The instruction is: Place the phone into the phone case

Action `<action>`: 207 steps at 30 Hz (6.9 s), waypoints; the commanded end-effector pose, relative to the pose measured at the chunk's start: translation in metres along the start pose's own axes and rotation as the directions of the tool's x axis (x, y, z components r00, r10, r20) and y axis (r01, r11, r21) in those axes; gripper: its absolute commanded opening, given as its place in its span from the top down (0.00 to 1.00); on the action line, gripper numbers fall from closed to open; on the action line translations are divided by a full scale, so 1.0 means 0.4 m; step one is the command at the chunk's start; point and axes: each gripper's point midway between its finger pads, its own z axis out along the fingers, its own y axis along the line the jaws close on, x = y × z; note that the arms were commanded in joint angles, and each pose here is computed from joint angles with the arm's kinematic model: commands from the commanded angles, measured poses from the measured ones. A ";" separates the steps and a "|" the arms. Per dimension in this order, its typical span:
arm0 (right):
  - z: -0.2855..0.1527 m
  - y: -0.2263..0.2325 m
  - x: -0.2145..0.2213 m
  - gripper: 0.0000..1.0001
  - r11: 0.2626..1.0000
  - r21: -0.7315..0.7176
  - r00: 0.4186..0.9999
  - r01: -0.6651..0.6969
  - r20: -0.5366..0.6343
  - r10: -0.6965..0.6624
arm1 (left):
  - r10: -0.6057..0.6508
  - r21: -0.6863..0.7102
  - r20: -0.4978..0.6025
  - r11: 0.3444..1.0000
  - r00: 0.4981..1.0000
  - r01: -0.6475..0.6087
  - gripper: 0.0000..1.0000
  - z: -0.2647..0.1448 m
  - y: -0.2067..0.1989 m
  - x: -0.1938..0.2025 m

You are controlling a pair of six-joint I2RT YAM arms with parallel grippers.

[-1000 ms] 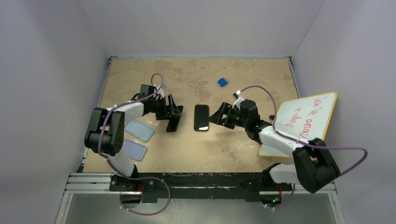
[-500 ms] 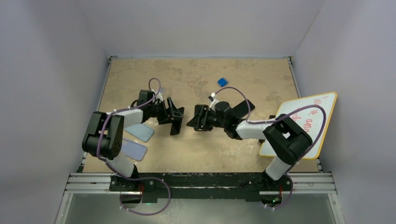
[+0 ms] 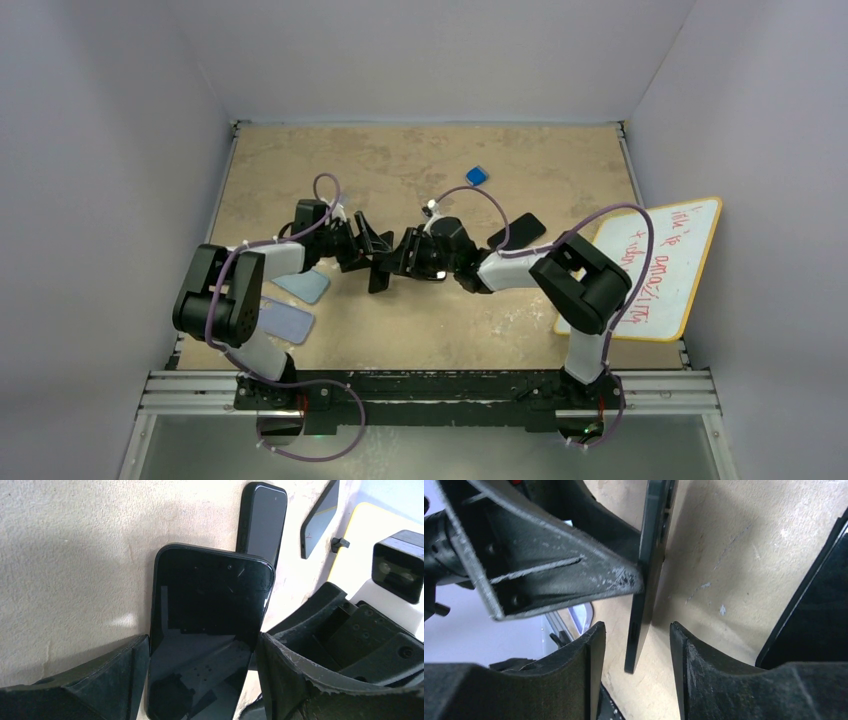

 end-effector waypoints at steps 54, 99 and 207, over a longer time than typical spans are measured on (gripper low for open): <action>-0.172 0.110 -0.090 1.00 0.986 0.050 0.966 0.159 0.201 -0.166 | -0.026 -0.726 0.401 0.600 0.916 0.335 0.54 -0.265 0.292 -0.121; -0.455 -0.049 -0.131 1.00 0.958 0.250 0.905 0.137 0.362 -0.224 | 0.206 -0.274 -0.070 0.937 0.976 -0.217 0.63 0.071 -0.116 0.216; 0.009 -0.067 0.128 0.85 0.986 0.155 0.965 0.064 -0.260 -0.022 | -0.031 -0.136 0.036 0.990 0.999 0.036 0.85 -0.075 0.127 0.117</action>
